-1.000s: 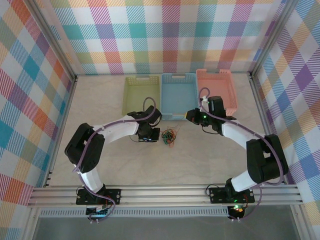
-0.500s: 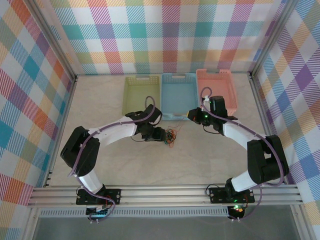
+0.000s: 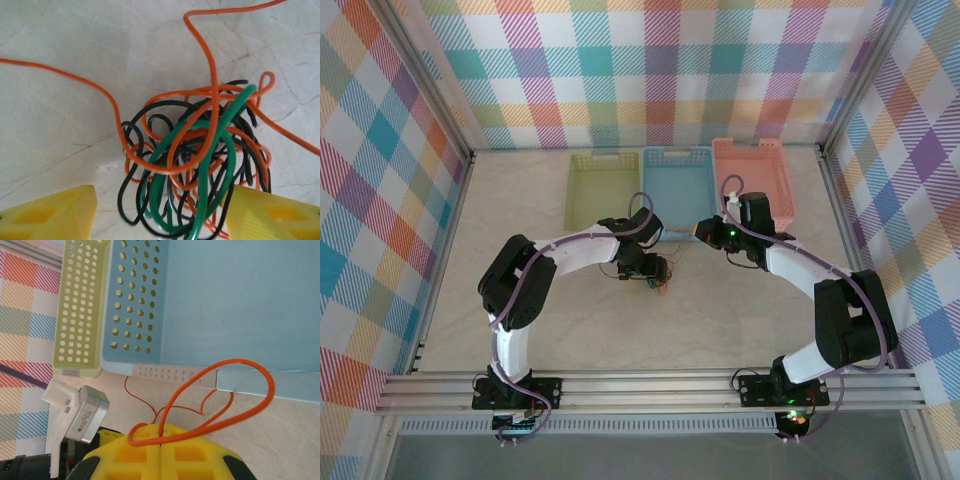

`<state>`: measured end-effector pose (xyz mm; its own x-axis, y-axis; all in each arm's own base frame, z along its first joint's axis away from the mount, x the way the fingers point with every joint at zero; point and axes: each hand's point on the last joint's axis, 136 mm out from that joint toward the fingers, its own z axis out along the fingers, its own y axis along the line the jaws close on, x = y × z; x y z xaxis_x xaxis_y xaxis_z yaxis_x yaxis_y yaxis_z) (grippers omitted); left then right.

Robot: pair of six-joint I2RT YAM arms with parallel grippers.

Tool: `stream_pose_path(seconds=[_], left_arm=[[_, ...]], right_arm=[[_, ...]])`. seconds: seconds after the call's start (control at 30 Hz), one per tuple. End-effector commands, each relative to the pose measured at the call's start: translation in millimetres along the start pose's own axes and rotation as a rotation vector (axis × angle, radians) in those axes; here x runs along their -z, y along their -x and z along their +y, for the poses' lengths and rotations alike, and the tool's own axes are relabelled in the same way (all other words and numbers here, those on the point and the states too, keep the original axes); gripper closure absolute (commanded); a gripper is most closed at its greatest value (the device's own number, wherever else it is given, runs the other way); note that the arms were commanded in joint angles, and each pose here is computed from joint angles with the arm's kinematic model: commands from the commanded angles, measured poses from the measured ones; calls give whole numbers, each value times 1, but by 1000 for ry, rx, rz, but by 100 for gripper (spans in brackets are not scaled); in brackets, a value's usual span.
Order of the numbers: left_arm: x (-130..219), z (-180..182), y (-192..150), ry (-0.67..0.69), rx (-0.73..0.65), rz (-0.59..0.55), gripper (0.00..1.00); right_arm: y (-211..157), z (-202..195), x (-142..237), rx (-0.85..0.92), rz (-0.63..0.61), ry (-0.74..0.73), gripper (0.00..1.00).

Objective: Untangle the cables

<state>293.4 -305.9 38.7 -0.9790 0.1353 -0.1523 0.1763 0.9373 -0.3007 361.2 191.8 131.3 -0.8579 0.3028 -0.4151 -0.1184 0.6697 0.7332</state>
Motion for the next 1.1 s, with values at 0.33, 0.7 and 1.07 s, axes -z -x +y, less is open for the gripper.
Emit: stream_pose_path(seconds=[0.33,0.7,1.07], left_arm=[[5,19,0,90,-10,8,100],[44,73,-11,143,52,-38,100],[67,108,-20,156,133,-83,100]], right_arm=[[1,2,2,-2,-12,17,100],[12,-19,20,-26,-102,-77,100],[19,-45,37,-74,-186,-179,100]])
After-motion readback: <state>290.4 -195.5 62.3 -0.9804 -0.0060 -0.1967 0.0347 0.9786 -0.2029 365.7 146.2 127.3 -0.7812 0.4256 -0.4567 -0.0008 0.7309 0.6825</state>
